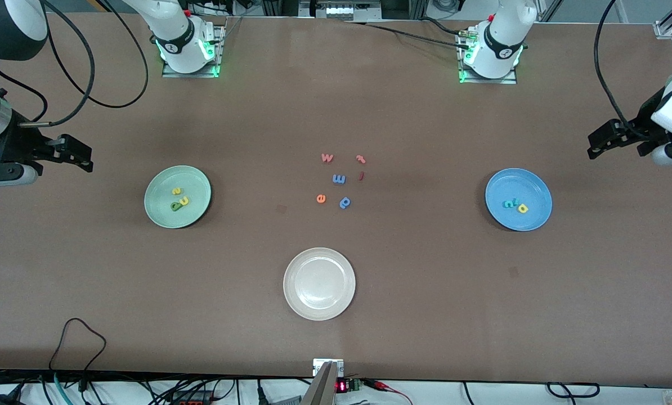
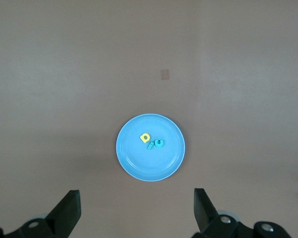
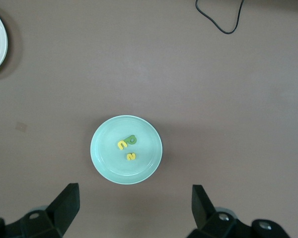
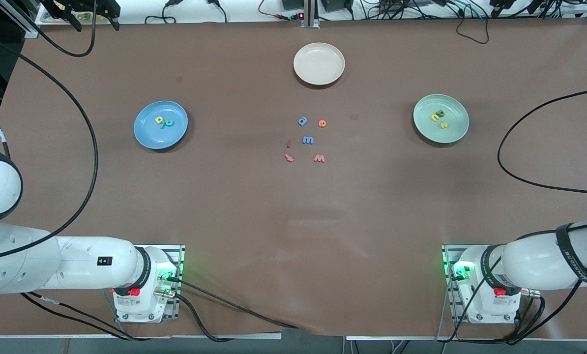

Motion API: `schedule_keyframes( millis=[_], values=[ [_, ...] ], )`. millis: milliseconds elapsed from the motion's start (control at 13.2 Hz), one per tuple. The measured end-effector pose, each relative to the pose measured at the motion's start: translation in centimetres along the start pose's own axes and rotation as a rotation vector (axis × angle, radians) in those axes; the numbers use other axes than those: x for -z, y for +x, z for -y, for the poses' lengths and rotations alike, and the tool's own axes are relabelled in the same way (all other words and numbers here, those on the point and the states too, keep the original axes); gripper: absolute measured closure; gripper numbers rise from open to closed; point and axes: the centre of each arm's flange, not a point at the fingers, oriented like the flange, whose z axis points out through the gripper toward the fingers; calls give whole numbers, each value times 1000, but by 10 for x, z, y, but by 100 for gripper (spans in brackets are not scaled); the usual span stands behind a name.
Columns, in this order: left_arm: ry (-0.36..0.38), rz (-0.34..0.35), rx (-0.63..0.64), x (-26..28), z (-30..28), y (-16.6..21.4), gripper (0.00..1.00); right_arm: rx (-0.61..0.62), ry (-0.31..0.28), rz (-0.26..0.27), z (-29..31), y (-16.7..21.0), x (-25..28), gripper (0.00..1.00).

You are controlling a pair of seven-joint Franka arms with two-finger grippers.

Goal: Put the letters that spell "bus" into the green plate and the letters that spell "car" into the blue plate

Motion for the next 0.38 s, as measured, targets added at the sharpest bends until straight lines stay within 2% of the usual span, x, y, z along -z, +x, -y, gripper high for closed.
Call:
schedule_keyframes(
  millis=[380],
  values=[
    [4, 70, -7, 0, 0, -12, 0, -22, 1, 8, 10, -2, 2, 0]
  ],
)
